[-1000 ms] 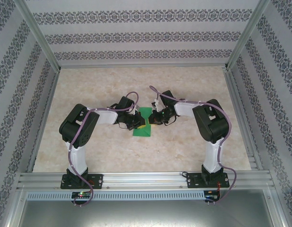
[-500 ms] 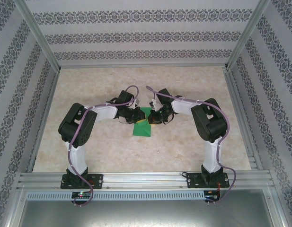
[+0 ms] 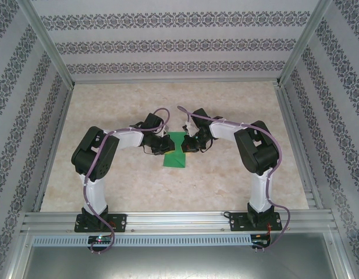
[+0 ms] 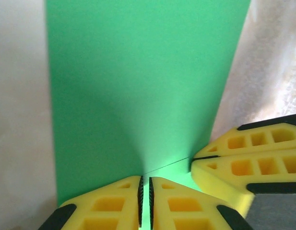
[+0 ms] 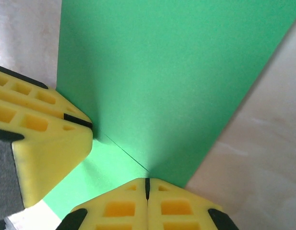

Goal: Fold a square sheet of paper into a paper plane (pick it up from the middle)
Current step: Fold the triangle a second time at the center of the table.

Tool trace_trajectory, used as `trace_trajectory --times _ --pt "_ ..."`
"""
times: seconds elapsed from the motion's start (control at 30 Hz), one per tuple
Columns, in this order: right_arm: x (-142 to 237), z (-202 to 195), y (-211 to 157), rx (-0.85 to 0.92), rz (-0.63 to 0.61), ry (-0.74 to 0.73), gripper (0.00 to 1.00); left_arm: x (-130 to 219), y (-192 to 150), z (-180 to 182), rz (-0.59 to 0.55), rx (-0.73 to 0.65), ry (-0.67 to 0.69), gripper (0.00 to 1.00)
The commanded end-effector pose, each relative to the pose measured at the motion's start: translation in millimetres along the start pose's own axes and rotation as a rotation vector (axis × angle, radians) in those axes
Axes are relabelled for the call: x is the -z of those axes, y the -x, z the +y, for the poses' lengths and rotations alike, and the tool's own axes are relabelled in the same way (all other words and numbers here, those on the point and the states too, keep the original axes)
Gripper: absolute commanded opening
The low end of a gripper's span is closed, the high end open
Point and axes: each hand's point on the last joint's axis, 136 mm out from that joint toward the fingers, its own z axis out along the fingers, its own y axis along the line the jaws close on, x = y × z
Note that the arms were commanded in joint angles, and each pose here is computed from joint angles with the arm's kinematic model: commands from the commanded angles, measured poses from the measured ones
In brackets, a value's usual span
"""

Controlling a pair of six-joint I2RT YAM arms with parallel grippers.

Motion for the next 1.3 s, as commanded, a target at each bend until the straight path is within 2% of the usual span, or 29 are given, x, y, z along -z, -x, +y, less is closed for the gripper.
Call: trace_trajectory --times 0.0,0.13,0.27,0.37,0.47,0.63,0.9,1.27 --pt "-22.0 -56.6 -43.1 -0.063 0.146 -0.22 0.06 0.6 -3.8 33.8 0.008 0.027 0.092 0.16" --pt "-22.0 -61.6 -45.5 -0.062 0.156 -0.243 0.06 9.3 1.1 52.1 -0.008 0.056 0.115 0.16" --pt "-20.4 -65.0 -46.4 -0.063 0.158 -0.267 0.06 30.6 10.3 54.2 -0.042 0.063 0.093 0.17" --pt "-19.7 -64.3 -45.8 -0.065 0.156 -0.266 0.07 47.7 18.6 42.0 -0.075 0.031 0.078 0.18" --pt "-20.6 -62.4 -45.6 -0.065 0.157 -0.259 0.06 55.0 21.7 15.7 -0.097 -0.013 -0.009 0.17" --pt "-21.0 -61.0 -46.0 -0.065 0.159 -0.254 0.06 37.5 4.2 -14.1 -0.036 -0.072 -0.073 0.14" --pt "-22.4 -61.5 -47.4 -0.067 0.162 -0.254 0.06 2.9 -12.4 -18.0 0.061 -0.071 -0.054 0.06" --pt "-22.5 -67.6 -51.6 -0.062 0.174 -0.279 0.06 1.2 -16.4 25.1 0.08 -0.016 0.162 0.05"
